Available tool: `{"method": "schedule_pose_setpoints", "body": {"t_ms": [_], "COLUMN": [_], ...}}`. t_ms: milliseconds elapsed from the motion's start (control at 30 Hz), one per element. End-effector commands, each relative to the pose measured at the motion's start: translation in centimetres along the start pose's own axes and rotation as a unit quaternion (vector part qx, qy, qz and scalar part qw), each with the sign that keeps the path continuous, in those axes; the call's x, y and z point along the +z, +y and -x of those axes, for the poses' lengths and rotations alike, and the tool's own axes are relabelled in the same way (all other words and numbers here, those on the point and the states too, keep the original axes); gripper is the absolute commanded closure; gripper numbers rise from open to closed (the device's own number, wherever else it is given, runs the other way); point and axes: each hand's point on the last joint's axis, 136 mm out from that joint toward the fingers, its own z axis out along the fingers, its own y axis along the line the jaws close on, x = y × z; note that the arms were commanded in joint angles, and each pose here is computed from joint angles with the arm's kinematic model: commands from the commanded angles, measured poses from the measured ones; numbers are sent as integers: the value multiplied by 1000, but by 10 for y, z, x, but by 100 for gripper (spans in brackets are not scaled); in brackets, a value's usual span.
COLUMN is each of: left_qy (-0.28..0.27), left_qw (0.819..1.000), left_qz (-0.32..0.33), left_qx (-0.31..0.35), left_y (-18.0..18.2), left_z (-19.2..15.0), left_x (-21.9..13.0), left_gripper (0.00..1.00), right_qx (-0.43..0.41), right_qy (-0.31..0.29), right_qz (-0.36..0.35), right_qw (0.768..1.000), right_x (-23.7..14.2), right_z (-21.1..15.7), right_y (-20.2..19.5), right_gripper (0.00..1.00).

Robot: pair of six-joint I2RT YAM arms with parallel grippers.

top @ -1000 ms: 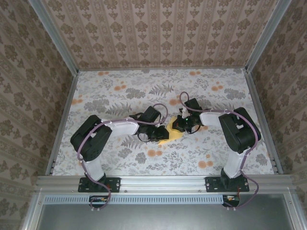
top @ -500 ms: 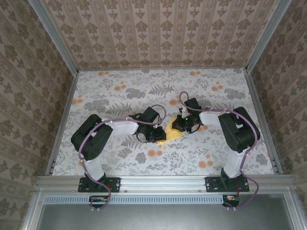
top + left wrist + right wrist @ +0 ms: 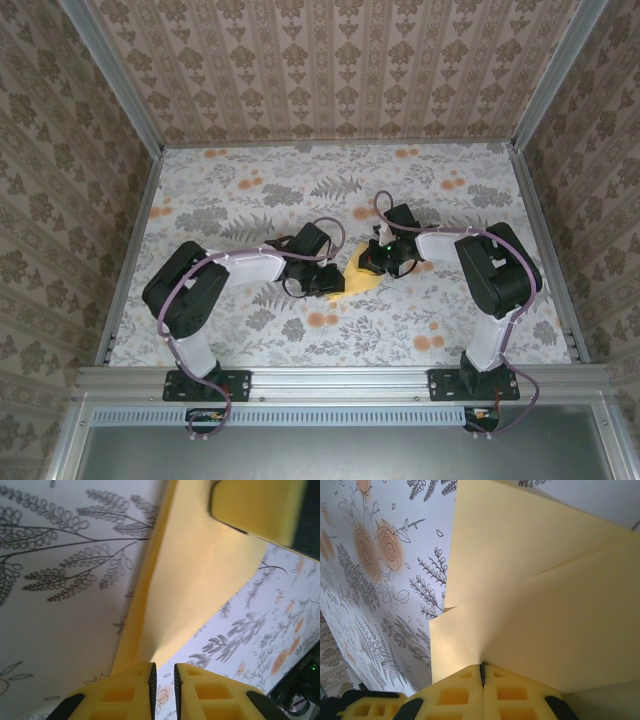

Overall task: Fold a paper plane with a square sheet of paper (pick it up from the middle)
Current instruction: Fourth fold the wing at the center of the table.

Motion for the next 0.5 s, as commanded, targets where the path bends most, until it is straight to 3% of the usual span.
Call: {"method": "schedule_pose_setpoints", "body": {"t_ms": [0, 467], "left_qy": [-7, 4], "left_qw": [999, 995], "left_qz": [7, 50], "left_qx": [36, 84], "left_y": [-6, 3], "left_z": [-8, -12], "left_x": [-9, 0], "left_gripper": [79, 76], "right_qx": [45, 43], "right_qy": [25, 22], "right_qz": [-108, -100], "right_qw": [993, 994], "right_x": [15, 13], "right_z": [-20, -16], "right_y": [-62, -56], "right_gripper": [95, 94]}}
